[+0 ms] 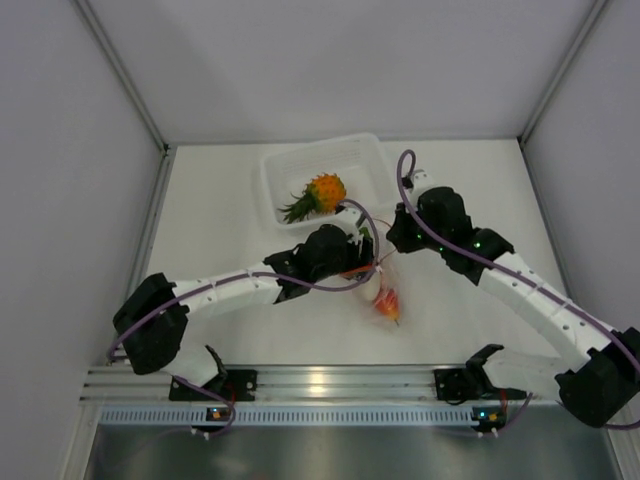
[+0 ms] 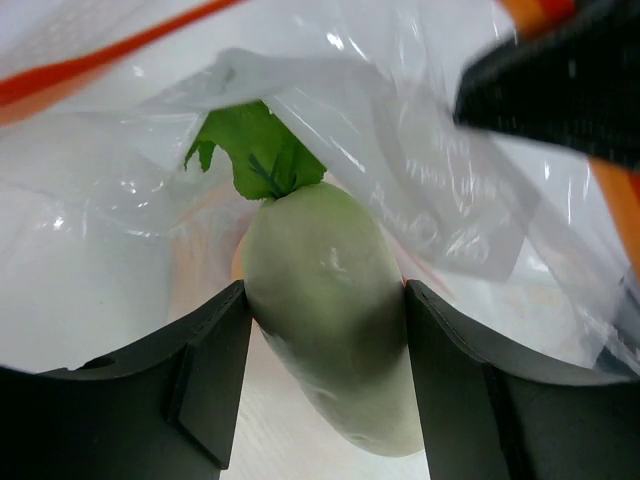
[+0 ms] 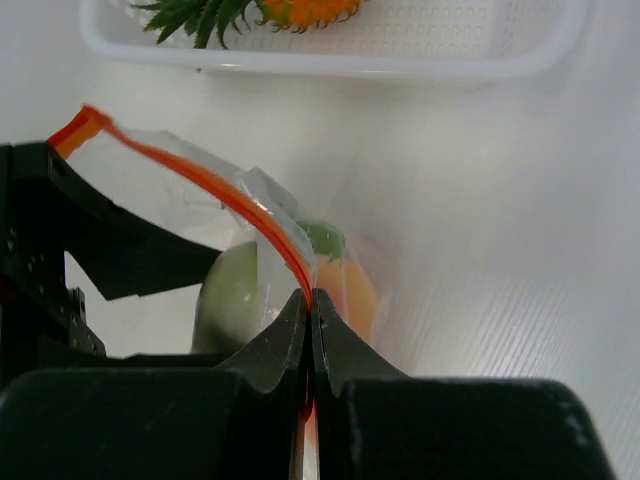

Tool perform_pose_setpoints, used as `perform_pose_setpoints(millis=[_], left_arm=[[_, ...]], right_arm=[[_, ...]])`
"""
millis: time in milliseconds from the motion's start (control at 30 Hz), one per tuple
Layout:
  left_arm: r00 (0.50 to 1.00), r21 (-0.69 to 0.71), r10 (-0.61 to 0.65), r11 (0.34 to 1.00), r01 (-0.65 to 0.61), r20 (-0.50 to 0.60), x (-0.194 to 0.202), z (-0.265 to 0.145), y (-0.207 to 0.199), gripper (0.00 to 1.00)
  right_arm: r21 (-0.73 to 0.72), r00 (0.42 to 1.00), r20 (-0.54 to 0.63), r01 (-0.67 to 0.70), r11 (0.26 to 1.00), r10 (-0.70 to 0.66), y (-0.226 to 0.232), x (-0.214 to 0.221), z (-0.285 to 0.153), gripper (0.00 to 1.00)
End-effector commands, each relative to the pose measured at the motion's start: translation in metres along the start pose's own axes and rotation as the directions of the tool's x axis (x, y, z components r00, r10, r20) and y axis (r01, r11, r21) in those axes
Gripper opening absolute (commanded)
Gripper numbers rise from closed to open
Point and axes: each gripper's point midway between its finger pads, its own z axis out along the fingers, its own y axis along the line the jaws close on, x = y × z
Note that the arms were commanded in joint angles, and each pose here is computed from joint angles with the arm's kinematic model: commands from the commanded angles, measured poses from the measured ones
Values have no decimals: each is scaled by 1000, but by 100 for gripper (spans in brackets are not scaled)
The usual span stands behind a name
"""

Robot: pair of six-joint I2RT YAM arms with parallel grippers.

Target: Open the zip-top bag and remove the fake food

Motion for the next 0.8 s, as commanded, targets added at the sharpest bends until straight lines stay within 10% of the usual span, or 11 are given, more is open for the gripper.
perform_pose_setpoints(millis=[0,767], left_arm=[[980,-22,-81,996,87,183,-50,-17,-4,0],[870,57,-377,923,380,317,-107,-95,-12,0]], right_arm=[[-68,993,90,80,995,-73,25,-12,-16,0],[223,938,268,159,962,-218,22,-36,-33,0]])
